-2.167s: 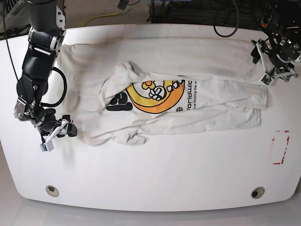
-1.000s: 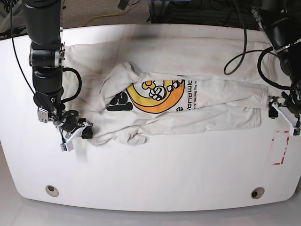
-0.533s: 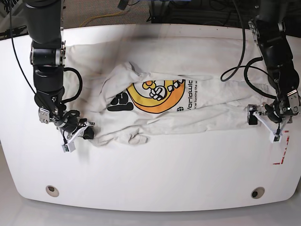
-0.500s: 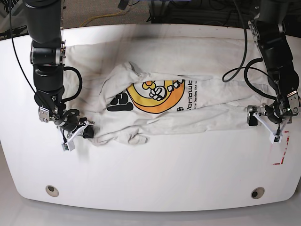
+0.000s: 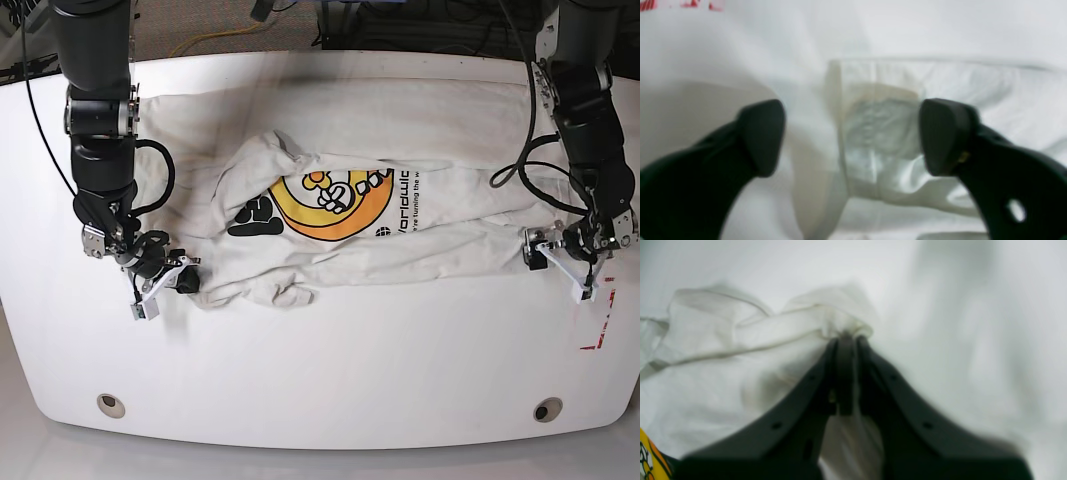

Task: Fold the T-shirt properly
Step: 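Lower both grippers to the hem corners and pinch them, then lift the hem with both grippers and fold it over toward the collar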

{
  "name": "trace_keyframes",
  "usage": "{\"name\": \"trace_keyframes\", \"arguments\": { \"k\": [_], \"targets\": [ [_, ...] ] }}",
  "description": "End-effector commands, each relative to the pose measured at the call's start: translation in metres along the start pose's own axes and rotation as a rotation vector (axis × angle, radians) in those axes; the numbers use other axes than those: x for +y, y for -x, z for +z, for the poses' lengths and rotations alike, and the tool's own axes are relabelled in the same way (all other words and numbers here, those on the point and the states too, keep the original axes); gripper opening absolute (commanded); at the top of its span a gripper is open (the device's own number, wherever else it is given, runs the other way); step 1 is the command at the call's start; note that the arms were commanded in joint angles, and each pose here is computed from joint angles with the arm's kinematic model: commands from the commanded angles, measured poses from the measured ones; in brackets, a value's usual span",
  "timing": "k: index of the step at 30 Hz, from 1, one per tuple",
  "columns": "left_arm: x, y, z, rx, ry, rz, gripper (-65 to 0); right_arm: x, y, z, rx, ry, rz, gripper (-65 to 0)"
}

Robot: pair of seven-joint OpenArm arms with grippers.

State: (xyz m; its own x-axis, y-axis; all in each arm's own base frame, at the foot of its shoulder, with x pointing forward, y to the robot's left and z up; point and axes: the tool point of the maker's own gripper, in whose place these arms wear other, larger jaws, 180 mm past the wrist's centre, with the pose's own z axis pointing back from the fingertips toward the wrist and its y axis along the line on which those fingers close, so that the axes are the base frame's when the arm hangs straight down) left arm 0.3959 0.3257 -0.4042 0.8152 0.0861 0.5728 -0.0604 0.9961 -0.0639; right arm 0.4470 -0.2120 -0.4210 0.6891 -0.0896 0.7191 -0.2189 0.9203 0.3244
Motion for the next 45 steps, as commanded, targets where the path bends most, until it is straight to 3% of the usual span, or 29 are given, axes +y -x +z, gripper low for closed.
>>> {"name": "trace_keyframes", "arguments": {
  "k": [1,5,10,12,16,28,38,45],
  "targets": [
    [-0.002,-0.012,0.003,-0.019,0.033,-0.028,-13.9,-0.002,-0.028,0.005,-0.056,-0.004,0.023,-65.0],
    [-0.010,-0.015,0.002,-0.030,0.064,-0.057,-26.8,-0.003,-0.030,0.006,-0.060,-0.003,0.025,-65.0],
    [-0.031,-0.020,-0.006,-0.055,0.090,-0.118,-56.4,-0.003,-0.032,0.006,-0.062,-0.002,0.027,-65.0],
    [-0.035,-0.020,-0.006,-0.052,0.093,-0.139,-61.1,-0.002,-0.033,0.006,-0.064,-0.003,0.027,-65.0],
    [-0.037,-0.023,-0.006,-0.054,0.094,-0.151,-61.9,0.005,-0.046,0.008,-0.084,-0.013,0.070,-65.0],
    [-0.037,-0.084,0.048,-0.266,0.017,-0.306,-63.7,0.033,-0.088,0.036,-0.064,-0.014,0.311,-65.0],
    [-0.031,-0.091,0.063,-0.265,0.020,-0.391,-63.9,0.028,-0.124,0.071,-0.099,0.046,0.375,-65.0],
    [-0.026,-0.106,0.094,-0.353,-0.028,-0.438,-63.9,0.037,-0.128,0.091,-0.133,0.070,0.431,-65.0]
  ]
}}
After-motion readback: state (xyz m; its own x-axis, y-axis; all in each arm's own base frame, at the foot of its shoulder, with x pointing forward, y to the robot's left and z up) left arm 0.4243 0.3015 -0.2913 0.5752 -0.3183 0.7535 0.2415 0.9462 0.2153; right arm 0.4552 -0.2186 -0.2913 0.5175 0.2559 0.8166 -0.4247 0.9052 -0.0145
